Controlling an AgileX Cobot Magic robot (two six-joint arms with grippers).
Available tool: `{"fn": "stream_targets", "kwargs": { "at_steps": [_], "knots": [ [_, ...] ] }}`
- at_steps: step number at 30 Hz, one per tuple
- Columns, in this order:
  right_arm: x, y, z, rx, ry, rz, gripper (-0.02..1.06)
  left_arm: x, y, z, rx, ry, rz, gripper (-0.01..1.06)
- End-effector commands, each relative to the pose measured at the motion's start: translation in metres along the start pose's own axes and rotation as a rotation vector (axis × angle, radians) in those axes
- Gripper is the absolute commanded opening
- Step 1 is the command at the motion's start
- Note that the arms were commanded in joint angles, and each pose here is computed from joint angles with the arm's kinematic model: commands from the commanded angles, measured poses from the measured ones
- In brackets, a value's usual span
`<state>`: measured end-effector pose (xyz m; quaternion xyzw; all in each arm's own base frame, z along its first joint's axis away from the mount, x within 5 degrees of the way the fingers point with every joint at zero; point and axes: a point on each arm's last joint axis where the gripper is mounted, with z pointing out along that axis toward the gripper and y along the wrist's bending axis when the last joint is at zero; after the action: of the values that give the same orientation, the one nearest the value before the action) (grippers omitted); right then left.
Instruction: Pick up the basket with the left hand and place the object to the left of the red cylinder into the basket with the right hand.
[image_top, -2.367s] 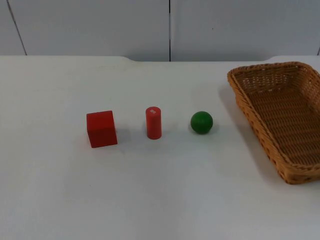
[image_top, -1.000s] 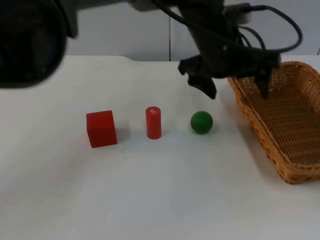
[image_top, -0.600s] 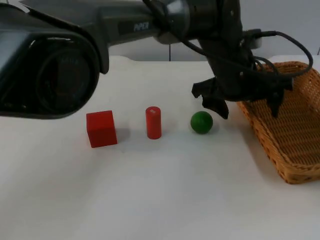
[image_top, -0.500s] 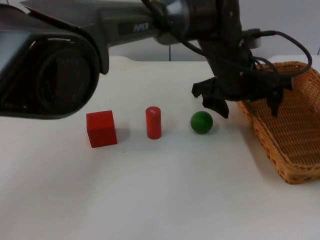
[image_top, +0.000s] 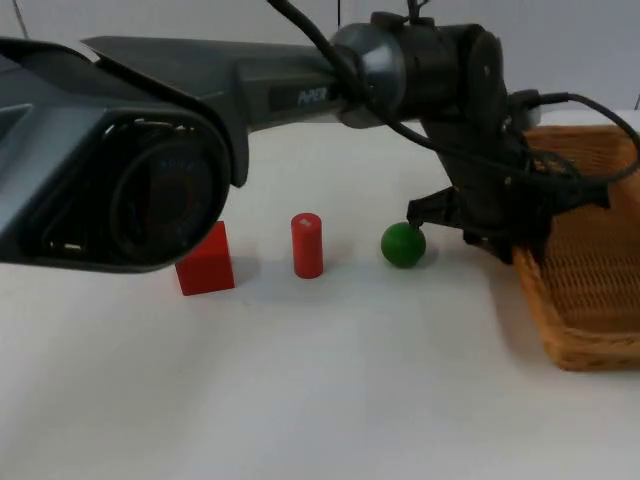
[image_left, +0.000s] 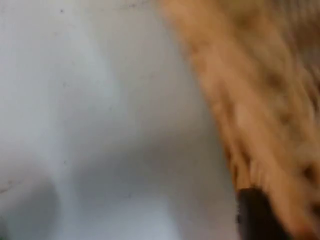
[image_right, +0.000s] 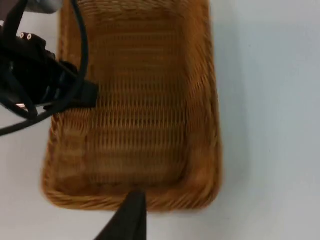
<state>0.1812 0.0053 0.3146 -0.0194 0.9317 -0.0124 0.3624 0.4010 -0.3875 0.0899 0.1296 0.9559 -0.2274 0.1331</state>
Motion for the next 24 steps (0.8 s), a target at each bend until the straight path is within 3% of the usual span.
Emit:
{"fn": "stream_targets", "kwargs": {
  "at_steps": [1,2,6,9,16,24],
  "knots": [
    [-0.002,-0.002,-0.001,0.010,-0.014,-0.002,1.05,0.000,-0.004,-0.001,0.008,-0.004,0.016,0.04],
    [-0.002,-0.002,-0.001,0.010,-0.014,-0.002,1.05,-0.001,-0.005,-0.002,0.010,-0.014,0.014,0.00],
    [-0.003,-0.002,-0.001,0.010,-0.016,-0.002,1.05,-0.005,-0.007,-0.007,0.056,-0.025,-0.113,0.00],
    [-0.003,-0.002,-0.001,0.010,-0.016,-0.002,1.05,-0.010,-0.014,-0.018,0.099,-0.019,-0.136,0.00],
    [-0.003,-0.002,-0.001,0.010,-0.016,-0.002,1.05,-0.034,-0.029,-0.076,0.143,-0.059,-0.110,0.00],
    [-0.002,-0.002,-0.001,0.010,-0.010,-0.002,1.05,-0.054,-0.002,-0.161,0.091,-0.016,-0.017,0.00]
  ]
}}
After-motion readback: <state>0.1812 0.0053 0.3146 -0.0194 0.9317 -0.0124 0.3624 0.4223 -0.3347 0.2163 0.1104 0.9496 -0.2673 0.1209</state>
